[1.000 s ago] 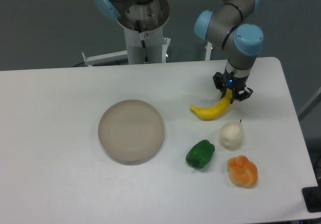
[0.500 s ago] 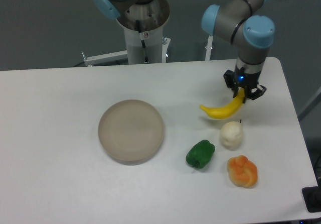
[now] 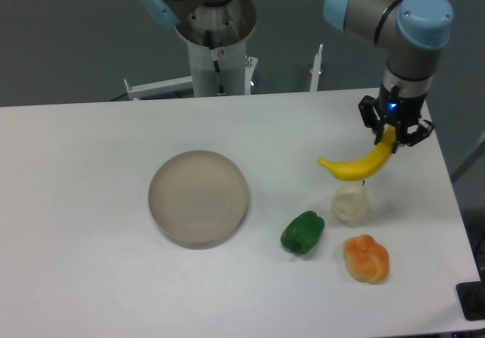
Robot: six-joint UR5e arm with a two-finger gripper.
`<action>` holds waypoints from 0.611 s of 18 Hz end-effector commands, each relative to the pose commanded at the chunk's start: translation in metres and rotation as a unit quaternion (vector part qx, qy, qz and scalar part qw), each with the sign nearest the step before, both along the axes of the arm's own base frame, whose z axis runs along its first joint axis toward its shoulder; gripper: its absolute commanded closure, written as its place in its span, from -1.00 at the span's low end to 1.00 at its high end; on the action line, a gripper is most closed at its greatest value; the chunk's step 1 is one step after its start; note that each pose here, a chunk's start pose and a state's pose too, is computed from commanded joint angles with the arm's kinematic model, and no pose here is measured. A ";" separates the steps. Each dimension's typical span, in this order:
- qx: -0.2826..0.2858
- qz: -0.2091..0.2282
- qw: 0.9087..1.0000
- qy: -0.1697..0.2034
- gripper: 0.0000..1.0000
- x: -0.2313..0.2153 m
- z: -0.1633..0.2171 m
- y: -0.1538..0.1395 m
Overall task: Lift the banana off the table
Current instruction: 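Lift the held banana up off the table, then hold the banana raised above the garlic bulb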
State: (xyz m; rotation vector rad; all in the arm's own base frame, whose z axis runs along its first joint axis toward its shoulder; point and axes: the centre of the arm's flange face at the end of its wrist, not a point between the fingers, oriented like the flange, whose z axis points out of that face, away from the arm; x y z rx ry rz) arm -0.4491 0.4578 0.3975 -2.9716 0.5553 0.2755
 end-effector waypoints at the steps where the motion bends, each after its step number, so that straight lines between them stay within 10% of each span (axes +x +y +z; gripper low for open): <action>1: 0.003 -0.001 1.000 0.002 0.59 0.003 0.002 0.011; 11: 0.023 0.007 1.000 0.014 0.59 0.021 0.007 0.082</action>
